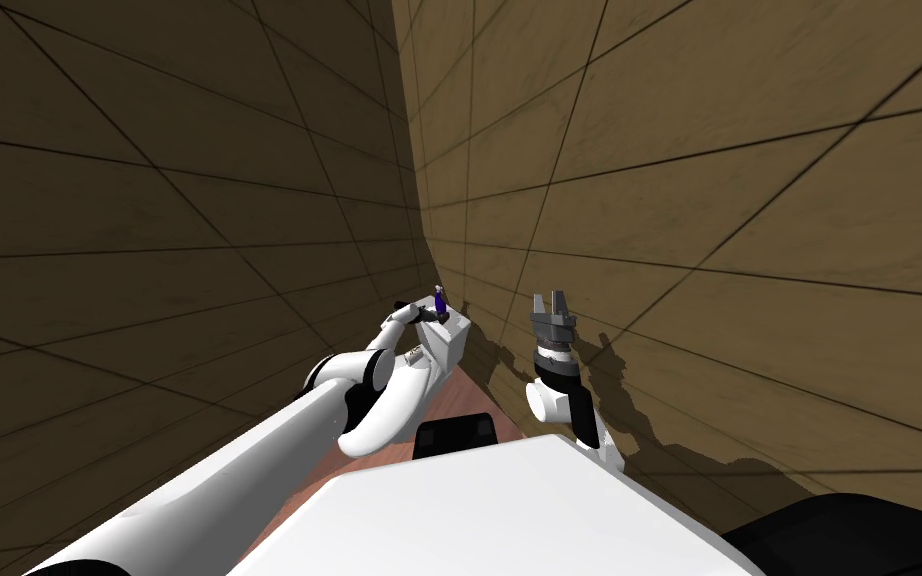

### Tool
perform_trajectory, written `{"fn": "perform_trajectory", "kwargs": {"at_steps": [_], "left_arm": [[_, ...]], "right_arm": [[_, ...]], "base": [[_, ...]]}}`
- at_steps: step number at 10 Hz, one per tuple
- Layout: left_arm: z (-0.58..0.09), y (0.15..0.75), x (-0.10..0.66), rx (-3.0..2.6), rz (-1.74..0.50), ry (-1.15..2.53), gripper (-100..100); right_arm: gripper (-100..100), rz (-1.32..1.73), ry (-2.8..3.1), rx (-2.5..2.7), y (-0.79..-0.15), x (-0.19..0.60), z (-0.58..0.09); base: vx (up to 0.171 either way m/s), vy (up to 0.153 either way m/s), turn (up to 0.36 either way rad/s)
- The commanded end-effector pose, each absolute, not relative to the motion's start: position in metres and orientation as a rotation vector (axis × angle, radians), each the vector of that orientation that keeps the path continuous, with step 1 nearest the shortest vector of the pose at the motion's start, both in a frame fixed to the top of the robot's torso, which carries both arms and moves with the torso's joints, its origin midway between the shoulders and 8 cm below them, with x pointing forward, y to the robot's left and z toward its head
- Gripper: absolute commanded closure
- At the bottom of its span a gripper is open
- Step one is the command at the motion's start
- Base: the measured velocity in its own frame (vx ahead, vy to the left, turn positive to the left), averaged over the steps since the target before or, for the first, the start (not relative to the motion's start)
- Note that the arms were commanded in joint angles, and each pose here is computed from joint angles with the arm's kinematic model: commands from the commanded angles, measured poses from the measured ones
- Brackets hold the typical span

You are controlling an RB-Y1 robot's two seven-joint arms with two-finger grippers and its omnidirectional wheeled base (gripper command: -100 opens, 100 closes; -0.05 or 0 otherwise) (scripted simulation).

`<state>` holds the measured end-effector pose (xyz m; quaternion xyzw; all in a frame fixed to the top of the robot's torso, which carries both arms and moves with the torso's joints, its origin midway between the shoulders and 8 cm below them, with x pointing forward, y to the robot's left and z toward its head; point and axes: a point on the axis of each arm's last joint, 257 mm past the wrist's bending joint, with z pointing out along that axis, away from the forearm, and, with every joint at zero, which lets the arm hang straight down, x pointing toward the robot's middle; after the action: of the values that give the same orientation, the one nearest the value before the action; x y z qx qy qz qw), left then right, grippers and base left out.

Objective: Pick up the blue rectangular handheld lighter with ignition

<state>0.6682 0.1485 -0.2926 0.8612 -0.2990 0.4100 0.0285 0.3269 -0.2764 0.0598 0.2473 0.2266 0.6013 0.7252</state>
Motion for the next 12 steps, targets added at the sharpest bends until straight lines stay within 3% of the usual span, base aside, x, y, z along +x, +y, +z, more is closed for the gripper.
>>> {"fn": "perform_trajectory", "kwargs": {"at_steps": [1,10,11,12], "left_arm": [[-0.287,0.132,0.665,2.625,1.214,-0.890,-100],[-0.267,0.111,0.664,2.573,1.144,-0.831,-100],[-0.267,0.111,0.664,2.573,1.144,-0.831,0],[-0.282,0.110,0.660,2.577,1.145,-0.821,-100]], "right_arm": [[0,1.326,0.500,0.546,-0.276,0.327,0.060],[0,1.326,0.500,0.546,-0.276,0.327,0.060],[0,1.326,0.500,0.546,-0.276,0.327,0.060],[0,1.326,0.500,0.546,-0.276,0.327,0.060]], "base": [[0.002,0.005,-0.033],[0.001,0.001,-0.003],[0.000,0.000,0.000],[0.080,-0.006,-0.046]]}}
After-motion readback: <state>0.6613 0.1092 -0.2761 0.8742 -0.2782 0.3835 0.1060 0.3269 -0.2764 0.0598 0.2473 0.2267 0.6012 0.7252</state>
